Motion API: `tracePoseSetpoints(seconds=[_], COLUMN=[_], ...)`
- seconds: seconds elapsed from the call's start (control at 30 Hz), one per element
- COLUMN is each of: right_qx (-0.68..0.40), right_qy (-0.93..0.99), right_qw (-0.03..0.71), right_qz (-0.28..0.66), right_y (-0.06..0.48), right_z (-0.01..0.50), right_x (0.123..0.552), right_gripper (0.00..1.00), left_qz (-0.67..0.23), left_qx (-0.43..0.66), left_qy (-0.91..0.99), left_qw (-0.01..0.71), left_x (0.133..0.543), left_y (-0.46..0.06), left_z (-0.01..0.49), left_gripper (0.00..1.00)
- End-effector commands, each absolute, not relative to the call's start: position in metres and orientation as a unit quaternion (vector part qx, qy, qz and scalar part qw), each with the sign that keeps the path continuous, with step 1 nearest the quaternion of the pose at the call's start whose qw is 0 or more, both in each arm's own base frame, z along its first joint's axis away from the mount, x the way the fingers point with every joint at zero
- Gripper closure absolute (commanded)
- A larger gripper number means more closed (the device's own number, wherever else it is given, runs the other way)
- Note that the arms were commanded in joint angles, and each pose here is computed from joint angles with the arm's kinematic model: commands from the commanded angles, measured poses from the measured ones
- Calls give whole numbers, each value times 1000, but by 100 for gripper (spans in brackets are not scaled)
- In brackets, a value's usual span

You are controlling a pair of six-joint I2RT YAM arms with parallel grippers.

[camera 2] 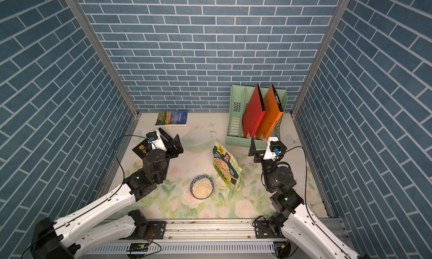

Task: Pour the oats into the breakfast bowl
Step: Close the oats bag at the center of the board, then reset both arms

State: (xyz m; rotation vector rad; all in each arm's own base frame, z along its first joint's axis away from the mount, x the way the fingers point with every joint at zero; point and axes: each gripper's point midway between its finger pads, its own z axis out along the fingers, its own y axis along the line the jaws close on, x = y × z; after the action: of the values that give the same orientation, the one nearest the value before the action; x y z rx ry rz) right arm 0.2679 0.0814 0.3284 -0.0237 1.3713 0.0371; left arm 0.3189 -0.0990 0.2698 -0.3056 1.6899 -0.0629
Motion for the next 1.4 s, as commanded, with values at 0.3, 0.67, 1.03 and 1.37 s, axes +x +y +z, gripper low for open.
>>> tracePoseSetpoints(seconds=[0.3,0.67,1.03,1.37], right_qx=[134,76,-5,-36], right_qy=[691,732,730,733], right_qw=[700,665,678,677], right_qz=[-122,-127,-86,-49], right_y=[-31,-21,7,13], right_z=[195,149,153,132], right_x=[293,317,353,363], right_gripper=[0,0,0,0], left_qz=[165,170,198,147], left_qx=[-195,-161,-156,-151], left_qy=[744,769,744,715], left_qw=[618,595,619,666], left_x=[322,346,331,349], left_y=[10,7,27,39], left_z=[189,166,145,156], left_gripper=[0,0,0,0])
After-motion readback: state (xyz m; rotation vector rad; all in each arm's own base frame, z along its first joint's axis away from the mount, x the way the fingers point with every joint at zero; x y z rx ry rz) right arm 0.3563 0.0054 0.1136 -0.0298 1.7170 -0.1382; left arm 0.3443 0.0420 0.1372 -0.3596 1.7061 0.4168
